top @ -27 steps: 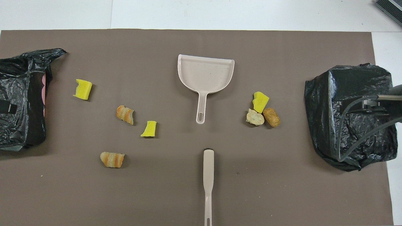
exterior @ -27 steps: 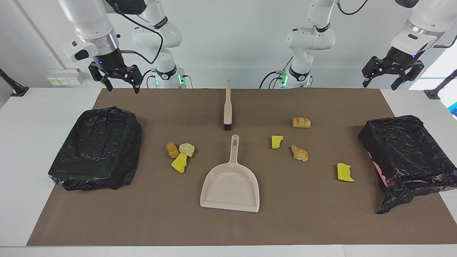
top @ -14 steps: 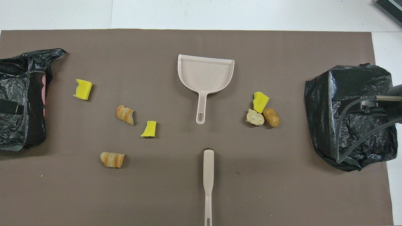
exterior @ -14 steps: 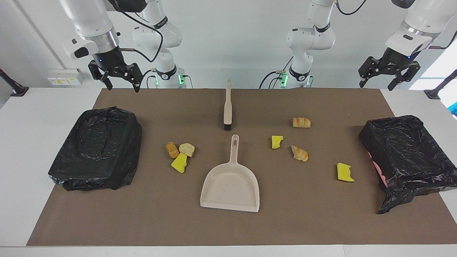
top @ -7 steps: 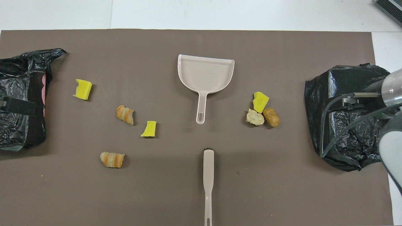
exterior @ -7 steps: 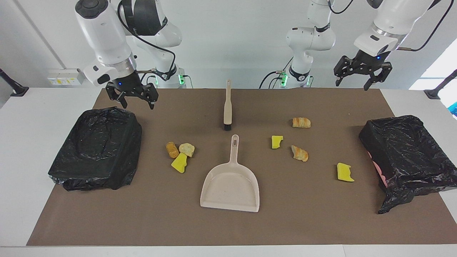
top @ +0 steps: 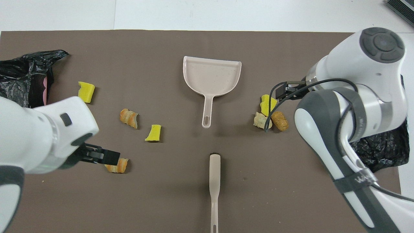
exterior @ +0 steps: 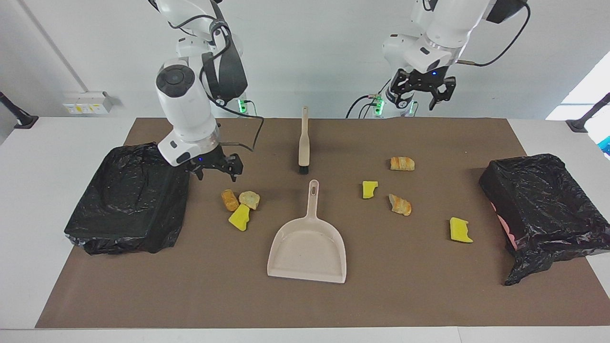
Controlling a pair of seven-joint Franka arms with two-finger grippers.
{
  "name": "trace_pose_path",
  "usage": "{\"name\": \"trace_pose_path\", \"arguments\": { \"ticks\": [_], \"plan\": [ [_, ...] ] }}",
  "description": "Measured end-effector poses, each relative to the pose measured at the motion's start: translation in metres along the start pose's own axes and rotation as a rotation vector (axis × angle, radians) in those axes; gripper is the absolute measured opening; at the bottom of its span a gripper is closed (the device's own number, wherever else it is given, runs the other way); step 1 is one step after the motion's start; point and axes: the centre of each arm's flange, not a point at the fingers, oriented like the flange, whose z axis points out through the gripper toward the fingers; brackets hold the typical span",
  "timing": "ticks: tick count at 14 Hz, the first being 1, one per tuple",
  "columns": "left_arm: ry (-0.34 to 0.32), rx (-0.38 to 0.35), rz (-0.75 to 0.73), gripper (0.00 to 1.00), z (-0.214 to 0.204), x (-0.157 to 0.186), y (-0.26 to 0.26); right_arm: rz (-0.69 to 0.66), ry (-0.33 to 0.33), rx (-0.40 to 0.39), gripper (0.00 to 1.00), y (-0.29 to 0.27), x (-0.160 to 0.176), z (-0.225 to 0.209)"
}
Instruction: Sweep and dump trash in bin
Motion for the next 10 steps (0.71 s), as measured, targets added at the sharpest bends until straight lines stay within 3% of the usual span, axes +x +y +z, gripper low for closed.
{"name": "trace_pose_path", "arguments": {
  "ticks": [5,10],
  "plan": [
    [0.016,0.008,-0.015,1.0,0.068,-0.048,0.096,0.034,-0.003,-0.003,1.0,-0.059,0.021,0.033],
    [0.056,-0.006,-0.038,1.0,0.154,-0.082,0.176,0.132,0.016,0.014,1.0,-0.183,0.025,0.061]
  ]
}}
